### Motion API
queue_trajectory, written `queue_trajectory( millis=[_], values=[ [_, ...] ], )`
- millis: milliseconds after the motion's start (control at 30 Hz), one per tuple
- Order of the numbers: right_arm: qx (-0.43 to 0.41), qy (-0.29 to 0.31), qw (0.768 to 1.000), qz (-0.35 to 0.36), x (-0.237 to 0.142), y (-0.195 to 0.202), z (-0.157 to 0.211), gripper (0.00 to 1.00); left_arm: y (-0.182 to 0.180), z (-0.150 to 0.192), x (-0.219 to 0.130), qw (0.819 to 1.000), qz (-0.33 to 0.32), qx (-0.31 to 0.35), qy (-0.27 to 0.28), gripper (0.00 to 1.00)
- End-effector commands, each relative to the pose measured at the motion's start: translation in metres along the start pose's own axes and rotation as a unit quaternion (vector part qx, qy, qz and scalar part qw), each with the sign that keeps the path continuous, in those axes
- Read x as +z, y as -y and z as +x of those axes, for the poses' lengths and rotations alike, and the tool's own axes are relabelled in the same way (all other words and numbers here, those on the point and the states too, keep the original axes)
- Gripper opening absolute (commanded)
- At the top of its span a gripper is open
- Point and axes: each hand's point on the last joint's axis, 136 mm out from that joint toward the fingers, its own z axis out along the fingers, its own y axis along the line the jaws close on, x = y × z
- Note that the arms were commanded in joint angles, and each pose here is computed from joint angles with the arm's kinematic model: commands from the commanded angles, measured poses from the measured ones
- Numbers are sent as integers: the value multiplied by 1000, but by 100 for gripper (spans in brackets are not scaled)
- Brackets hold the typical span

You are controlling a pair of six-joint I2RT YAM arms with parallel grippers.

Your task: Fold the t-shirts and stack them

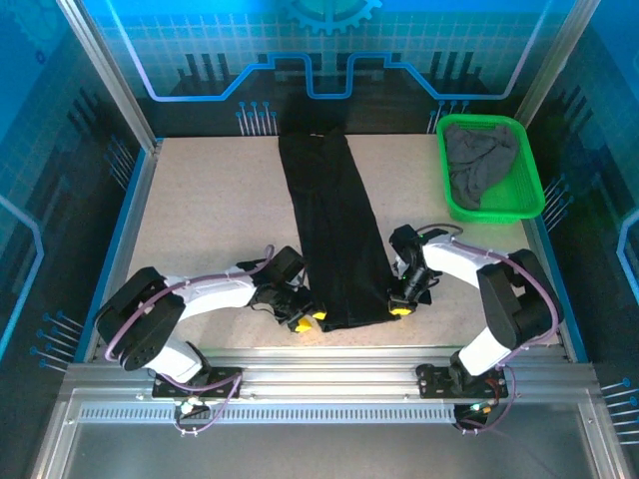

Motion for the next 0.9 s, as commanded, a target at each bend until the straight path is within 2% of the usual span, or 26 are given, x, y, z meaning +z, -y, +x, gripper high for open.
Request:
queue_trajectory(
  millis=[0,233,333,500,533,600,867],
  values=[
    [13,-5,1000,-6,-3,-1,12,4,-1,-2,6,1000,-11,-8,7,42],
    [15,-6,1000,-21,-7,-7,19,2,7,-7,18,1000,-3,-9,10,40],
    [13,-5,999,-33,-9,-11,19,0,13,-6,23,1000,-1,-4,10,36],
    [7,-11,999,-48,-12,-19,22,0,-2,-10,18,999,-26,-22,42,3],
    [5,-12,999,-50,-12,-20,23,0,-9,-10,14,998,-34,-28,52,0],
    [0,-18,998,-56,-14,-25,27,0,-23,-9,1,996,-46,-34,74,0],
    [-3,-52,994,-99,-20,-60,47,0,-66,10,-41,991,-49,-68,104,0]
  ],
)
